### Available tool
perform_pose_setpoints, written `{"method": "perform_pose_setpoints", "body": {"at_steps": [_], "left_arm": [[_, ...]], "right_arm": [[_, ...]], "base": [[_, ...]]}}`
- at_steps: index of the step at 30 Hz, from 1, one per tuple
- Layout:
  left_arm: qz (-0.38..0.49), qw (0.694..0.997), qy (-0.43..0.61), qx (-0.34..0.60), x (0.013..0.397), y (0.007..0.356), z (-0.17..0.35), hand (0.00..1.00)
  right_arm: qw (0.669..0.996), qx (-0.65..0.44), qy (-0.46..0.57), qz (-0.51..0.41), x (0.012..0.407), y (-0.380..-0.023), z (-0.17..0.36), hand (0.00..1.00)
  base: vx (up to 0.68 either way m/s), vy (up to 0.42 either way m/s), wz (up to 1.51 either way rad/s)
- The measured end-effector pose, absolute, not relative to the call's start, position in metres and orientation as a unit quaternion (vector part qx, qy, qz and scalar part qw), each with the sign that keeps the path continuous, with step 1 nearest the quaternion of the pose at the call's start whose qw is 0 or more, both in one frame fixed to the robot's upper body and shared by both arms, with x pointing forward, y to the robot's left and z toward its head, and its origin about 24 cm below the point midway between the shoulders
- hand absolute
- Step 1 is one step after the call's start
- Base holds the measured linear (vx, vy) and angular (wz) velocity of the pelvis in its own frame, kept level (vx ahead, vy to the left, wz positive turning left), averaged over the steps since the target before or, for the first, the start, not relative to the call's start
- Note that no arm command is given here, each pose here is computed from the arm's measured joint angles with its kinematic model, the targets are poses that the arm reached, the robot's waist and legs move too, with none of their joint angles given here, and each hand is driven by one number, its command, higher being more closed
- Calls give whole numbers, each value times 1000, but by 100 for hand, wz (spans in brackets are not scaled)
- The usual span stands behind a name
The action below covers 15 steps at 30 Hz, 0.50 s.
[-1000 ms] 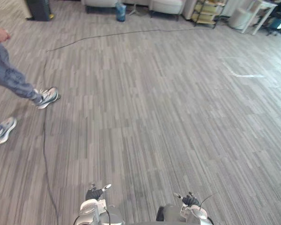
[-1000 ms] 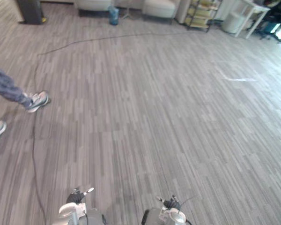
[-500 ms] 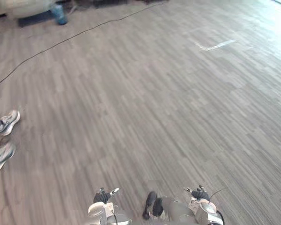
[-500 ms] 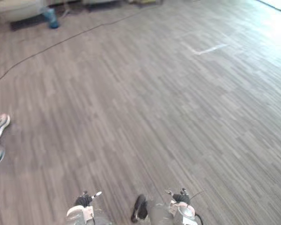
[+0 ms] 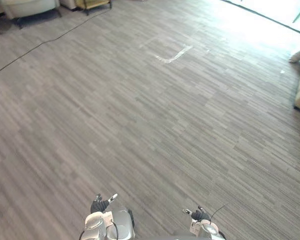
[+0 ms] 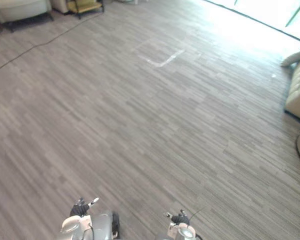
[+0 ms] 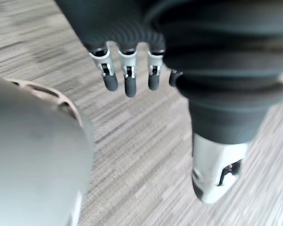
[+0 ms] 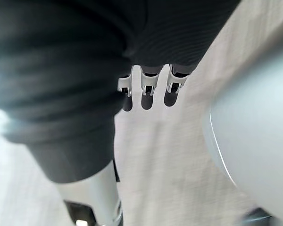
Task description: Pick up cushions and gather them together orderly.
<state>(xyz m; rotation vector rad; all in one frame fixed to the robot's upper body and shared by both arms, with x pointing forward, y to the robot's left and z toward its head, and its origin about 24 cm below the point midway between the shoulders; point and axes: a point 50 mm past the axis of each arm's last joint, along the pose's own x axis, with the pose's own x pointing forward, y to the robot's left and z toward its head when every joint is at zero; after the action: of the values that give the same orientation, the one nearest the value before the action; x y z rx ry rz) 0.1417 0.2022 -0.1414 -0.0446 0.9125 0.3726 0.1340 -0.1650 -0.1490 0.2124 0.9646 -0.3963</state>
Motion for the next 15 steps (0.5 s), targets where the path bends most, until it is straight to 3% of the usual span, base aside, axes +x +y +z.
{"method": "perform_pose_setpoints", "body": {"at_steps": [7, 15], "left_arm": [[144, 879, 454, -21, 144, 184, -146, 0], [157, 876, 454, -47, 138, 176, -147, 0]], "right_arm": [[868, 117, 430, -221, 146, -178, -142, 0], [874, 104, 415, -228, 156, -194, -136, 0]], "base": [[553, 49, -24], [722, -102, -28]]}}
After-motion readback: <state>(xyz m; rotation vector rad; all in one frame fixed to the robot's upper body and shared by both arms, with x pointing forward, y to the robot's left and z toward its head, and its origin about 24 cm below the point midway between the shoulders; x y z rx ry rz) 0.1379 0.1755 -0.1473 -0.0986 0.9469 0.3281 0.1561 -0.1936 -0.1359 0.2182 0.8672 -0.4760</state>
